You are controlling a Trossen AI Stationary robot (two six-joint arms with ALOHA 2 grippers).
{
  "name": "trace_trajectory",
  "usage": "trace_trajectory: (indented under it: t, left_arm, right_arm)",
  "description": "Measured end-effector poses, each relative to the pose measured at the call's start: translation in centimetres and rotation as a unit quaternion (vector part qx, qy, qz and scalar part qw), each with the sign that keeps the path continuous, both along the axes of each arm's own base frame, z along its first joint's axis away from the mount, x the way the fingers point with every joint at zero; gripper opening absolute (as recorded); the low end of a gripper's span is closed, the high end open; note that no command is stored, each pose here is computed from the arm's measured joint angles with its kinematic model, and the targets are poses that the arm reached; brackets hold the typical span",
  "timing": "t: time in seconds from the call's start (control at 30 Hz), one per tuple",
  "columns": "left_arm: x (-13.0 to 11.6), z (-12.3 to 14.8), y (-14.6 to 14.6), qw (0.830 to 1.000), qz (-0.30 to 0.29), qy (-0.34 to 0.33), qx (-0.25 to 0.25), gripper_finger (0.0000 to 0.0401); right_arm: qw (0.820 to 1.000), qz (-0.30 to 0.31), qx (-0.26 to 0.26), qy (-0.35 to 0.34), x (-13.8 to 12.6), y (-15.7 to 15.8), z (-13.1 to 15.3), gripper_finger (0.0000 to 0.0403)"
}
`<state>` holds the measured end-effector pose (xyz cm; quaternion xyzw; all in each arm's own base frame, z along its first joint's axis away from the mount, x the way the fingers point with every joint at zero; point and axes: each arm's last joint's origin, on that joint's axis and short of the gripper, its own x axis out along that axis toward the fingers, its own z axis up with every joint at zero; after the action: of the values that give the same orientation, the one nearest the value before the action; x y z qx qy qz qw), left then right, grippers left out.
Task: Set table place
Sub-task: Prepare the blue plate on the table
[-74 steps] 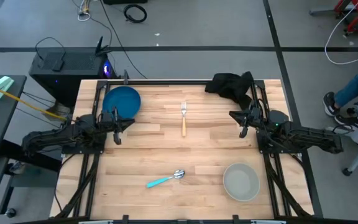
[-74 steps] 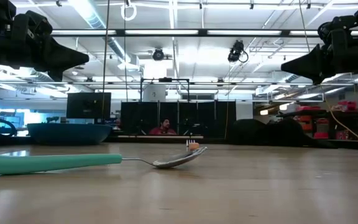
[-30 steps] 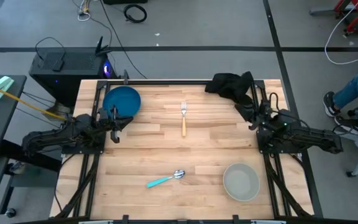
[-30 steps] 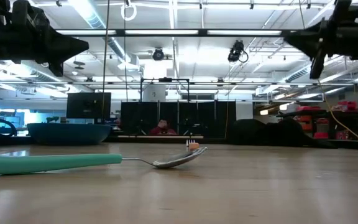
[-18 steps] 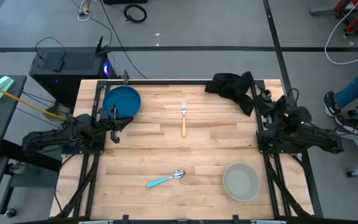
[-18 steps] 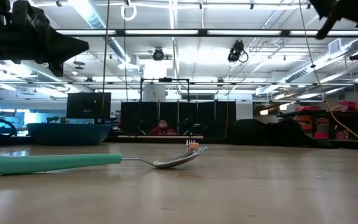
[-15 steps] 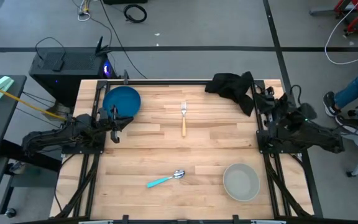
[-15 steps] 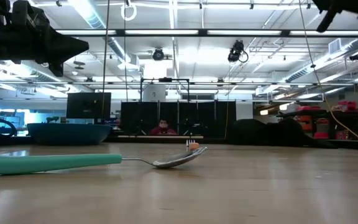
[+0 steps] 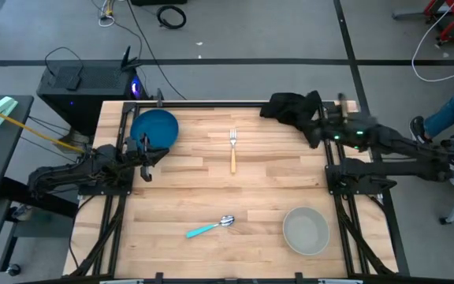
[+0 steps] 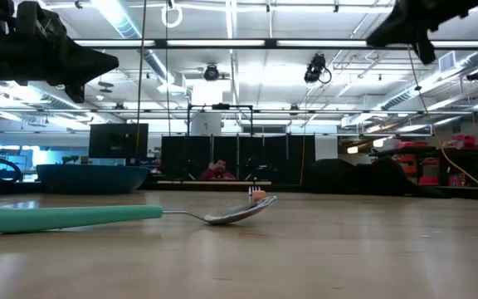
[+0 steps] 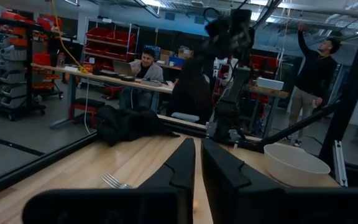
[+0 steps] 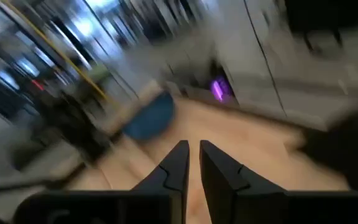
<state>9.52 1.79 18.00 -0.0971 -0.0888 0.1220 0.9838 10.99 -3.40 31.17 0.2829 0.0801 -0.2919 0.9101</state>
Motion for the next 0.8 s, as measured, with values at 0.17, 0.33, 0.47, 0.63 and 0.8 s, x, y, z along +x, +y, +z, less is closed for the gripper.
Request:
trace_trajectory:
  t: [0.17, 0.33, 0.47, 0.63, 0.8]
  left_arm:
    - [-0.4, 1.3, 0.2, 0.998, 0.042, -0.046, -0.001, 0.0025]
    - [-2.2, 6.1, 0.7, 0.977, 0.167, -0.107, 0.083, 0.0024]
    - [-4.2, 9.7, 1.1, 0.942, 0.292, -0.11, 0.125, 0.0023]
    - [-5.1, 13.7, 1.4, 0.916, 0.362, -0.046, 0.164, 0.0024]
    - [-2.9, 15.9, 2.6, 0.915, 0.351, 0.14, 0.144, 0.0019]
  right_arm:
    - [0.988, -0.008, 0.04, 0.147, 2.2, -0.5, -3.0, 0.0046]
    - [0.976, -0.013, 0.053, 0.209, 4.2, -1.0, -4.8, 0.0046]
    - [0.97, -0.014, 0.057, 0.237, 5.2, -1.3, -5.7, 0.0046]
    - [0.964, -0.024, 0.041, 0.26, 5.6, -1.5, -6.2, 0.0046]
    - [0.964, -0.024, 0.029, 0.263, 5.6, -1.5, -6.1, 0.0046]
